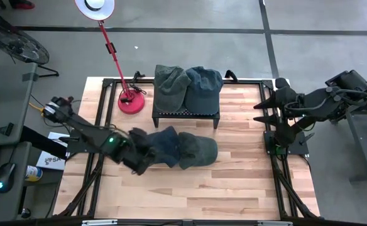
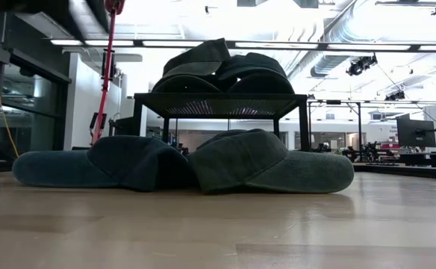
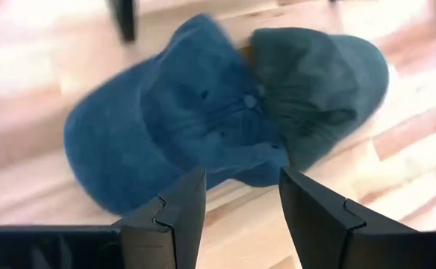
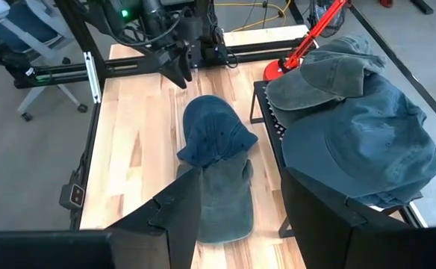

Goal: Pick & Place hat
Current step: Stack the blue cap on top of the other blue cap on the shelf

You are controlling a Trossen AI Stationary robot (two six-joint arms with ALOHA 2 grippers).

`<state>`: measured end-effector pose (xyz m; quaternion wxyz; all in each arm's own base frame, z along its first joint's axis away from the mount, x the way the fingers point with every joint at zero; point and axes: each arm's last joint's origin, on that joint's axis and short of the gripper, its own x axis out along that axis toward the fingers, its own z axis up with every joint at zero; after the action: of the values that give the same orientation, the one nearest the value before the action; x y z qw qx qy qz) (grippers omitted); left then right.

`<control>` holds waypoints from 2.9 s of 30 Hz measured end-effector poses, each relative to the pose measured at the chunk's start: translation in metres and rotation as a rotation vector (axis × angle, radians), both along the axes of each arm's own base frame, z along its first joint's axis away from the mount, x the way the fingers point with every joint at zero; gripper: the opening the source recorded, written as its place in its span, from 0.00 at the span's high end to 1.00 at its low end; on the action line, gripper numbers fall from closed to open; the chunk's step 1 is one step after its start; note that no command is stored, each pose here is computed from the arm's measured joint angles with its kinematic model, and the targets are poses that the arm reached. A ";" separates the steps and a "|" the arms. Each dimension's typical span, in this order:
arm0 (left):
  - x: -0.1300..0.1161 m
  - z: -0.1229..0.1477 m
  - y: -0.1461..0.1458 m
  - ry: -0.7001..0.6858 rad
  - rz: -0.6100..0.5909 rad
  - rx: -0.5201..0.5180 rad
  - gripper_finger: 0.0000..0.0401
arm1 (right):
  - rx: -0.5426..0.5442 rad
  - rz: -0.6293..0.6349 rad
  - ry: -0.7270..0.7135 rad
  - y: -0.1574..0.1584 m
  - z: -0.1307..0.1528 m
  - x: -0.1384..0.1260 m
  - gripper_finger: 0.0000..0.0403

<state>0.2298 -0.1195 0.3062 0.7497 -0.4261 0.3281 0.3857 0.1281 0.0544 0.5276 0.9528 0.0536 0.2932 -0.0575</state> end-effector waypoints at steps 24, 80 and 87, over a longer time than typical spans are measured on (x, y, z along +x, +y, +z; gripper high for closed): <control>-0.059 -0.126 0.014 0.038 0.344 -0.216 0.58 | -0.004 -0.041 -0.014 -0.001 0.000 0.000 0.56; -0.040 -0.147 0.005 -0.389 0.034 -0.252 0.99 | -0.034 -0.126 -0.046 -0.004 0.001 0.000 0.56; -0.028 -0.125 -0.007 -0.402 -0.123 -0.271 1.00 | -0.021 -0.110 -0.039 -0.003 0.001 0.000 0.56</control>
<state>0.2021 -0.1261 0.1808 0.7579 -0.5702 0.2466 0.1992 0.1283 0.0514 0.5286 0.9543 0.0606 0.2705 -0.1119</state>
